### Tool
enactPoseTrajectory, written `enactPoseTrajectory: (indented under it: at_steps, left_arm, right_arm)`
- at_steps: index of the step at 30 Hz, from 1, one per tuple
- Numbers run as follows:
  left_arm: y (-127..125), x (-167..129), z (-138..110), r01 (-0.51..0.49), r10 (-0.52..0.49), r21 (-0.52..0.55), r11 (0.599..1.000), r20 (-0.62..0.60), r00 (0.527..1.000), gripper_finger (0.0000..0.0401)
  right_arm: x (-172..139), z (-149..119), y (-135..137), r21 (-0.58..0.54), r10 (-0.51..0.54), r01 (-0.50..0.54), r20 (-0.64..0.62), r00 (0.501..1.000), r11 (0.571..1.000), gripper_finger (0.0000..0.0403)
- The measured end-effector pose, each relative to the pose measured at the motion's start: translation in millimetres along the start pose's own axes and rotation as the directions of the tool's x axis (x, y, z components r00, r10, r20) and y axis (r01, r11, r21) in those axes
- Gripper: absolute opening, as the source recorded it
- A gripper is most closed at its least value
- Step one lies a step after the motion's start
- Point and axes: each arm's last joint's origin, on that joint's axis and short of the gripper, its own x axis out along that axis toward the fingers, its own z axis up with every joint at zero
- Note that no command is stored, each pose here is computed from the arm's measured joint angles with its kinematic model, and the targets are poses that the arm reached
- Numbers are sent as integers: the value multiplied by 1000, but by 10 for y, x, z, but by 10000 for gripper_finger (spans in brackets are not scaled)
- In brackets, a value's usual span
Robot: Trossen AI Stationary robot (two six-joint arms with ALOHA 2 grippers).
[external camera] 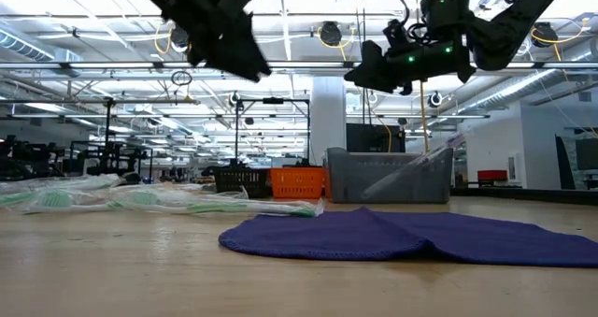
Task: Pick & Place Toothbrushes
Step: Put the orange toothbrush into the orange basket
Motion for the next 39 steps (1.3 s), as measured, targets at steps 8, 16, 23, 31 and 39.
enactPoseTrajectory:
  at_steps: [8,16,23,31,39]
  left_arm:
    - [105,-35,-248,-134,99,-140,981,-233,967,186]
    - [257,-157,-493,-382,235,-246,891,-469,851,186]
    - [291,-171,-602,-431,229,-282,857,-540,810,186]
    - [446,-110,-959,-524,242,-291,801,-642,727,186]
    - [504,-15,-1164,-489,171,-340,803,-655,736,186]
  right_arm:
    - [-63,-57,331,37,298,-297,-58,953,954,191]
    - [-141,-64,584,42,406,-404,-64,912,914,183]
    - [-183,-65,694,13,442,-443,-64,895,897,186]
    - [-190,-65,710,16,448,-448,-64,892,894,187]
    - [-189,-63,711,15,448,-448,-64,892,894,181]
